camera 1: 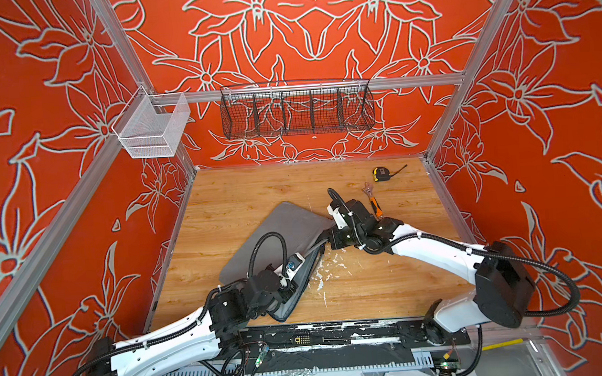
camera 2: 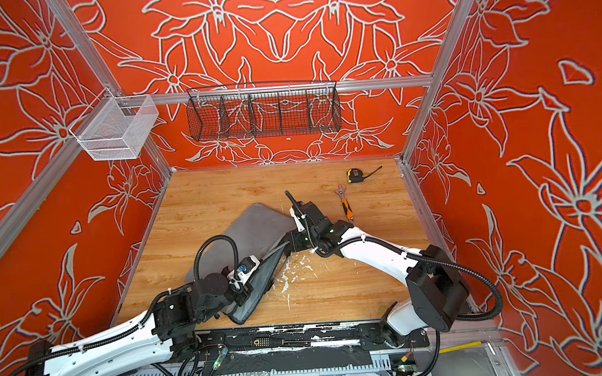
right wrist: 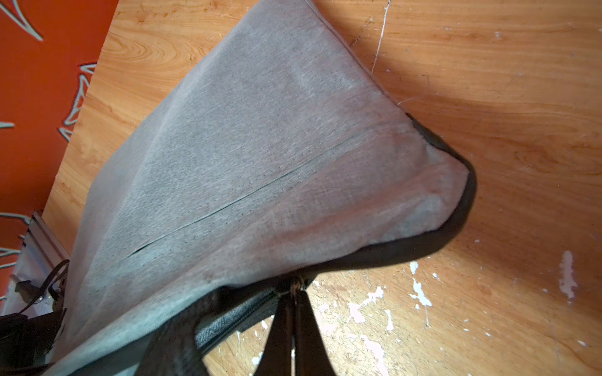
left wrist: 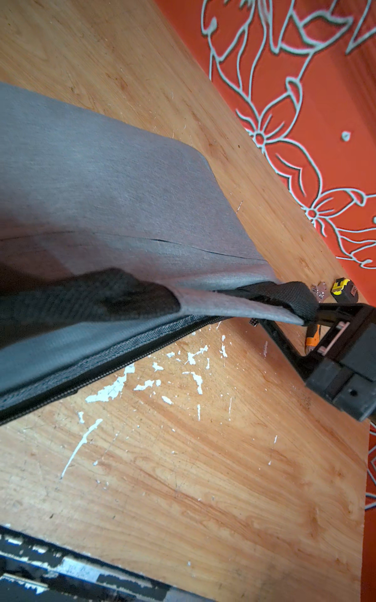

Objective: Open the zippered laptop bag and take out the laptop
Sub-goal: Unzip the zipper on the zippered laptop bag.

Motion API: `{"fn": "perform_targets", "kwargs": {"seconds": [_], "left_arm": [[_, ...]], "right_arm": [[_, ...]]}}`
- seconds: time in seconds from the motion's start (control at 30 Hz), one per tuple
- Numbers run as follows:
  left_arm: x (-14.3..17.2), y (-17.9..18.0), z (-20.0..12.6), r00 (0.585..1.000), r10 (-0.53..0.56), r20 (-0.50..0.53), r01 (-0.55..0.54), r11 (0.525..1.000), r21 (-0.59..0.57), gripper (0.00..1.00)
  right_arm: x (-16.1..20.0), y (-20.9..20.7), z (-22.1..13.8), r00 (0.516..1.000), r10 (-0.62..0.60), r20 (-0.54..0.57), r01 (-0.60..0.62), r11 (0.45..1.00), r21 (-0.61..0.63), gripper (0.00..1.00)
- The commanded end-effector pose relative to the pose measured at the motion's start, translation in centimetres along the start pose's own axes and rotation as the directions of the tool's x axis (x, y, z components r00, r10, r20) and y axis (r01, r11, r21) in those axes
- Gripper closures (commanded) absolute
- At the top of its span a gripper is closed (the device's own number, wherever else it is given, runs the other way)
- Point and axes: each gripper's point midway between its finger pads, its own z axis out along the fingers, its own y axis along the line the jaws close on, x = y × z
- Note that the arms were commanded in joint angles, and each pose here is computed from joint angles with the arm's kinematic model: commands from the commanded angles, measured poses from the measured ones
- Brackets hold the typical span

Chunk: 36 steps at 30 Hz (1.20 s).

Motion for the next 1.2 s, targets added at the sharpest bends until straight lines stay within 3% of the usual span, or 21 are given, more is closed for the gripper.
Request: {"fn": "perform_targets", "kwargs": {"seconds": [0.0,0.2,0.33,0.53,0.93,1.07,1.17], "left_arm": [[-3.2,-0.5,-1.1,0.995,-0.012,0.099,0.007,0.999,0.054,1.00],[-3.0,-0.1,-1.4,0.994,-0.013,0.108,0.010,0.999,0.031,1.00],[-4.1,-0.1,-1.8,0.981,-0.024,0.194,0.017,0.999,0.038,1.00],[-4.1,-0.5,-2.3,0.986,0.009,0.165,-0.020,0.997,0.071,1.00],[-5.7,-1.4,-3.8,0.943,0.007,0.333,-0.051,0.991,0.124,1.00],[-7.1,-2.3,-3.2,0.939,0.009,0.343,-0.073,0.982,0.172,1.00],[-8.3,-2.7,-2.6,0.955,0.063,0.290,-0.123,0.973,0.195,1.00]], "right_arm": [[-3.9,-1.1,-1.2,0.993,-0.003,0.121,-0.004,0.998,0.057,1.00],[-3.9,-1.4,-0.6,0.999,-0.016,0.050,0.013,0.998,0.066,1.00],[-5.2,-2.1,0.0,0.999,-0.009,0.033,0.007,0.998,0.063,1.00],[-7.2,-2.8,0.4,1.000,-0.016,0.024,0.014,0.997,0.082,1.00],[-10.1,-6.8,0.8,1.000,0.002,0.030,-0.005,0.994,0.106,1.00],[-11.4,-7.1,1.7,1.000,0.016,0.020,-0.016,0.999,0.037,1.00],[-11.8,-8.7,2.9,0.999,-0.030,-0.034,0.033,0.994,0.104,1.00]]}}
